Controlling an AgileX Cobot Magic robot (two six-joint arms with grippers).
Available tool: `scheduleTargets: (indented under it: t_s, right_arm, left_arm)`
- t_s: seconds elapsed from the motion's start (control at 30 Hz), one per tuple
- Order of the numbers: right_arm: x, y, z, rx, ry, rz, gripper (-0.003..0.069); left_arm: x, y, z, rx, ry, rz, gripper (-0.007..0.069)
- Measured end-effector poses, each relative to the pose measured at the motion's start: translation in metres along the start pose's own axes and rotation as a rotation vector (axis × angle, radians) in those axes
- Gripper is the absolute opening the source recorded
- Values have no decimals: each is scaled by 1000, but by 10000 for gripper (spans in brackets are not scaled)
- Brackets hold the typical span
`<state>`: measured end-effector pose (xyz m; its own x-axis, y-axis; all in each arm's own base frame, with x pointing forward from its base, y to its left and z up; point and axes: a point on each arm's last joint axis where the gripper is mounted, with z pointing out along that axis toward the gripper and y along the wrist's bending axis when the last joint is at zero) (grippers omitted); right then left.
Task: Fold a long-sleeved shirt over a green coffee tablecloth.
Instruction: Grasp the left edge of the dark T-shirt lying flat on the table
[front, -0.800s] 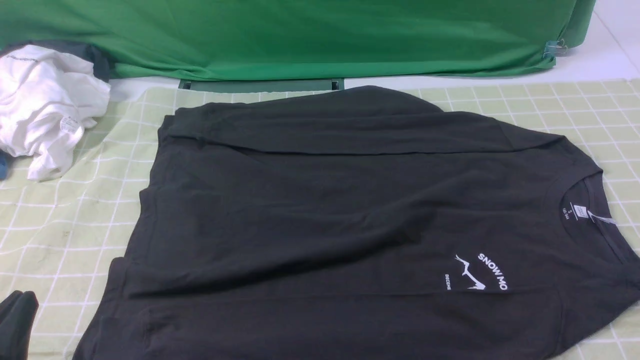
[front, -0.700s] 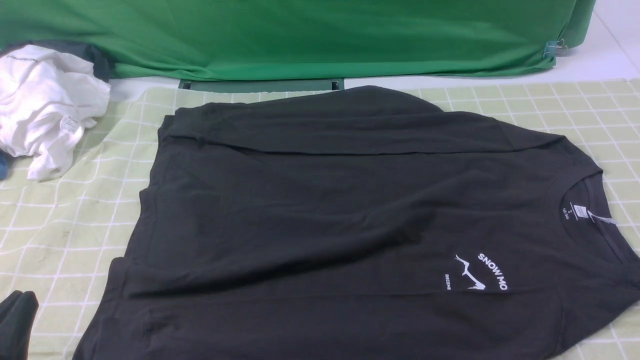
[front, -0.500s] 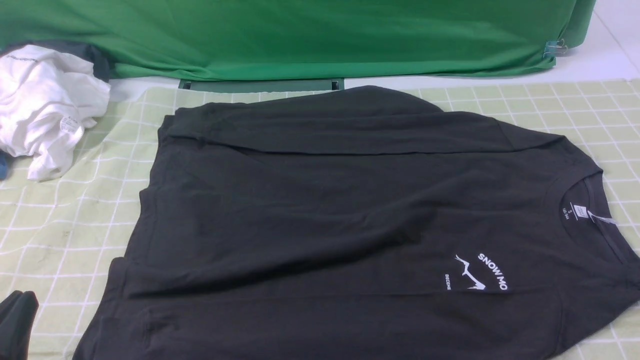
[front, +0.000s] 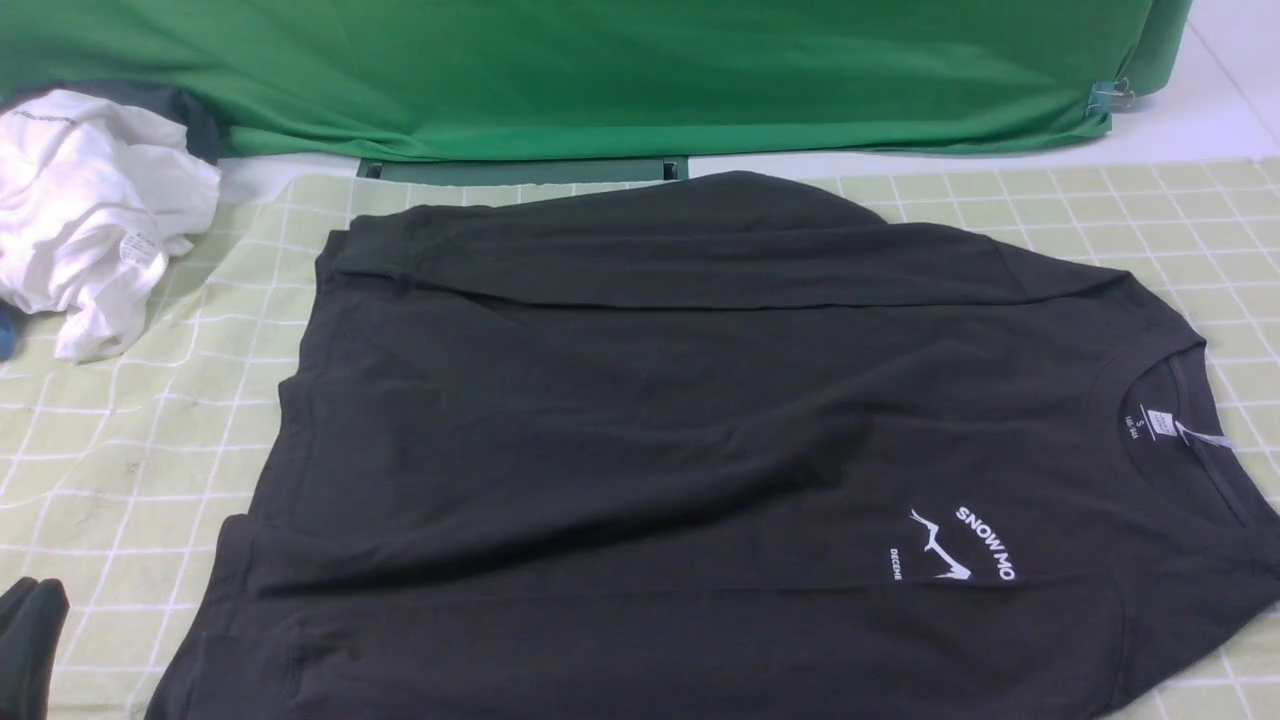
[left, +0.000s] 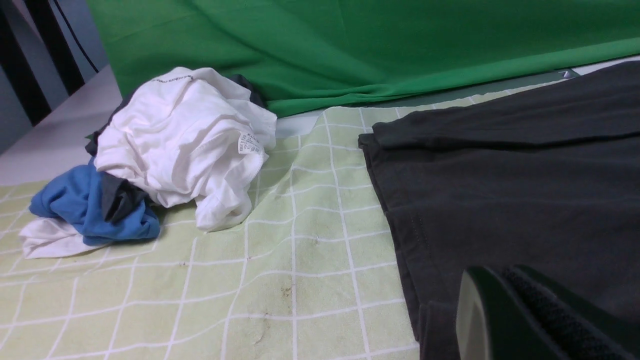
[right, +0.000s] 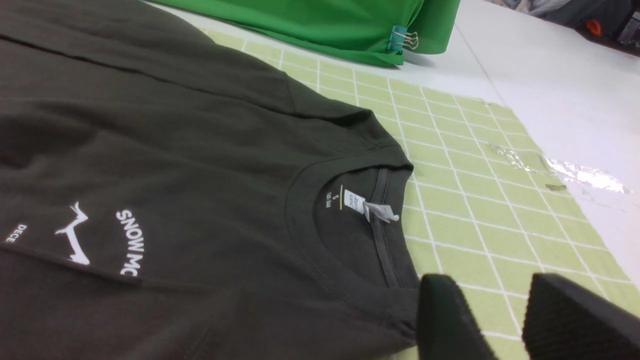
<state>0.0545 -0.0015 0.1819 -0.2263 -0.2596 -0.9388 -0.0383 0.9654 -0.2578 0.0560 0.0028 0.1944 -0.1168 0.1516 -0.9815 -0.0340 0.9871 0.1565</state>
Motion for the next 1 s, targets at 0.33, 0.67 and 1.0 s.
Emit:
scheduleTargets:
  t_s: [0.33,0.67,1.0]
  right_arm:
    - [0,0,0,0,-1,0,240]
    - [-22,-5,-3,-6,-247,463,240]
    - [-39,-13,-10,-54,-476,846,240]
  left_arm:
    - [-17,3,-2,14,-187,-480,15]
    - [-50,23,-17,10,-620,-925,15]
    - [-158,18,-11,97,-56,-694,15]
